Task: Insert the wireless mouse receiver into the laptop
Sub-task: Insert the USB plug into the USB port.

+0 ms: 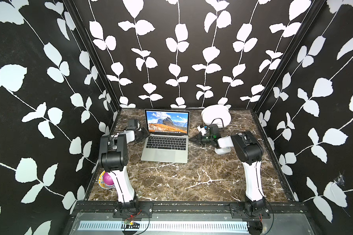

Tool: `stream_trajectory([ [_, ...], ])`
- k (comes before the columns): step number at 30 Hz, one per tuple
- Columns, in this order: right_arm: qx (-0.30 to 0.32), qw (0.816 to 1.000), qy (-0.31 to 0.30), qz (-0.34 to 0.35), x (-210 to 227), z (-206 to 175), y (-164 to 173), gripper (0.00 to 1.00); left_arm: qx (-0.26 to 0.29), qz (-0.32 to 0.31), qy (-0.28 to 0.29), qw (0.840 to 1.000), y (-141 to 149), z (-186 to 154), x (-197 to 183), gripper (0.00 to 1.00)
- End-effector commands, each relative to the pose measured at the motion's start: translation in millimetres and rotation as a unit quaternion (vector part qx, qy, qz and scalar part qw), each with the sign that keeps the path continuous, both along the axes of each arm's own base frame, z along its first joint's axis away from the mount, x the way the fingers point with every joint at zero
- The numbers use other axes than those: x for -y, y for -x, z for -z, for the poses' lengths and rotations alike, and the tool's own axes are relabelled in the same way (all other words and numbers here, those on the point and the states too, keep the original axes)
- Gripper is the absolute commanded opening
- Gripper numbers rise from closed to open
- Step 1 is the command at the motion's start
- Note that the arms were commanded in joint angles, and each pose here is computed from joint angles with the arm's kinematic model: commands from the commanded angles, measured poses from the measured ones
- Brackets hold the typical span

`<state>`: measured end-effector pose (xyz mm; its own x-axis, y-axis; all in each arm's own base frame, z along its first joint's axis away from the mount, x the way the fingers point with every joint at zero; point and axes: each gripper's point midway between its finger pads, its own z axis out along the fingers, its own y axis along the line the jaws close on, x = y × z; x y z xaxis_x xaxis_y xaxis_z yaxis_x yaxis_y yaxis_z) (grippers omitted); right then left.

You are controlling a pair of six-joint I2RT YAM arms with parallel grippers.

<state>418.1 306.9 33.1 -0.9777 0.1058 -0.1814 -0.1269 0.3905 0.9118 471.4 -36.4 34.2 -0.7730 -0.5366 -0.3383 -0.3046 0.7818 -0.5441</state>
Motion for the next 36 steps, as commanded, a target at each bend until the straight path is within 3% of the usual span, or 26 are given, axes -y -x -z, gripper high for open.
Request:
stream_trajectory([
  [1, -0.087, 0.994, 0.064, 0.003, 13.1, 59.9, 29.0, 0.0, -0.091, 0.02, 0.02, 0.995, 36.8, 36.6, 14.5, 0.4],
  [12, -0.083, 0.993, 0.082, 0.0, 15.1, 56.0, 29.6, 0.0, -0.09, 0.02, 0.021, 0.995, 36.4, 36.0, 14.5, 0.4],
  [27, -0.09, 0.995, 0.003, -0.047, -6.0, 47.6, 31.1, 0.0, -0.091, 0.02, 0.023, 0.995, 35.7, 35.9, 14.5, 0.4],
  [36, -0.074, 0.994, 0.002, -0.08, -27.3, 38.0, 35.7, 0.0, -0.095, 0.02, 0.026, 0.995, 36.2, 39.1, 14.6, 0.4],
])
